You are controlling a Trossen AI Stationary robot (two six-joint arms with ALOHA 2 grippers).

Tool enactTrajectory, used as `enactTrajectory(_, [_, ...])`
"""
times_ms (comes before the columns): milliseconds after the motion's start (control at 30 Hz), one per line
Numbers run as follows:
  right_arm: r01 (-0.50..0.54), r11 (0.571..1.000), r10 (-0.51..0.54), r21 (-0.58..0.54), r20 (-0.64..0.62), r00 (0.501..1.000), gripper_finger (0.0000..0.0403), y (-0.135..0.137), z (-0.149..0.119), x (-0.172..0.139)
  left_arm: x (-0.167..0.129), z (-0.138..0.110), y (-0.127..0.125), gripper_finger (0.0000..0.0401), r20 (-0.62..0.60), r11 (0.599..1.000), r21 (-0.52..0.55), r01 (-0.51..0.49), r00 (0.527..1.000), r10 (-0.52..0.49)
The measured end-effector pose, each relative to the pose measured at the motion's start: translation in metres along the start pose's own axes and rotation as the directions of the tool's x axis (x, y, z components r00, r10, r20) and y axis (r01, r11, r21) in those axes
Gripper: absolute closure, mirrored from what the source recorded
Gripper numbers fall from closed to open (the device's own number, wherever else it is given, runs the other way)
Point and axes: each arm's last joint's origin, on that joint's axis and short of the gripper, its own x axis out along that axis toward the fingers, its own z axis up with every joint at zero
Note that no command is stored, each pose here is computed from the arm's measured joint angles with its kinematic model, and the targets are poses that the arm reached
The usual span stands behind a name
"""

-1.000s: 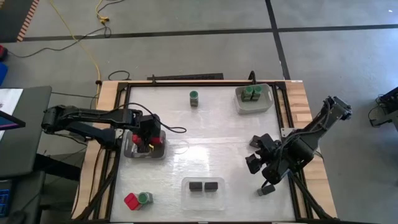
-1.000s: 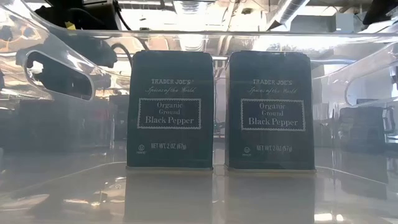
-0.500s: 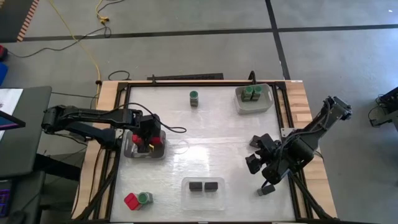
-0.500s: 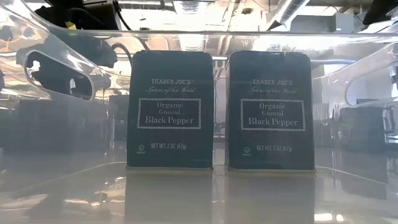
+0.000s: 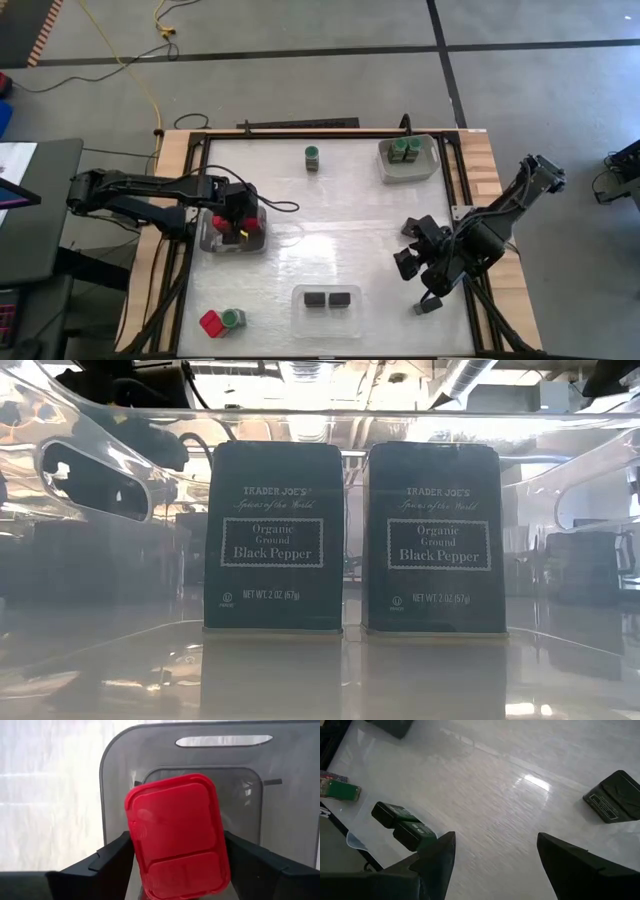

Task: Sort spices by type
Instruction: Put the right red seasoning can into the black bin

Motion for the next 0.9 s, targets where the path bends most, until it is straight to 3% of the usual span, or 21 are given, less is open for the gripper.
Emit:
enactTrajectory(333, [0.001,1.0,-0.001,0.0,0.0,1.0,0.0098,-0.0001,0.0,0.0,-0.0001,-0.0001,-0.0001,0.0127,0.0,0.996,-0.088,0.001,1.0,-0.001])
enactTrajectory(900, [-0.001,1.0,0.001,0.0,0.0,1.0,0.0098,0.0001,0.0,0.0,-0.0001,0.0,-0.0001,0.0125,0.001,0.999,-0.045,0.002,1.0,-0.002])
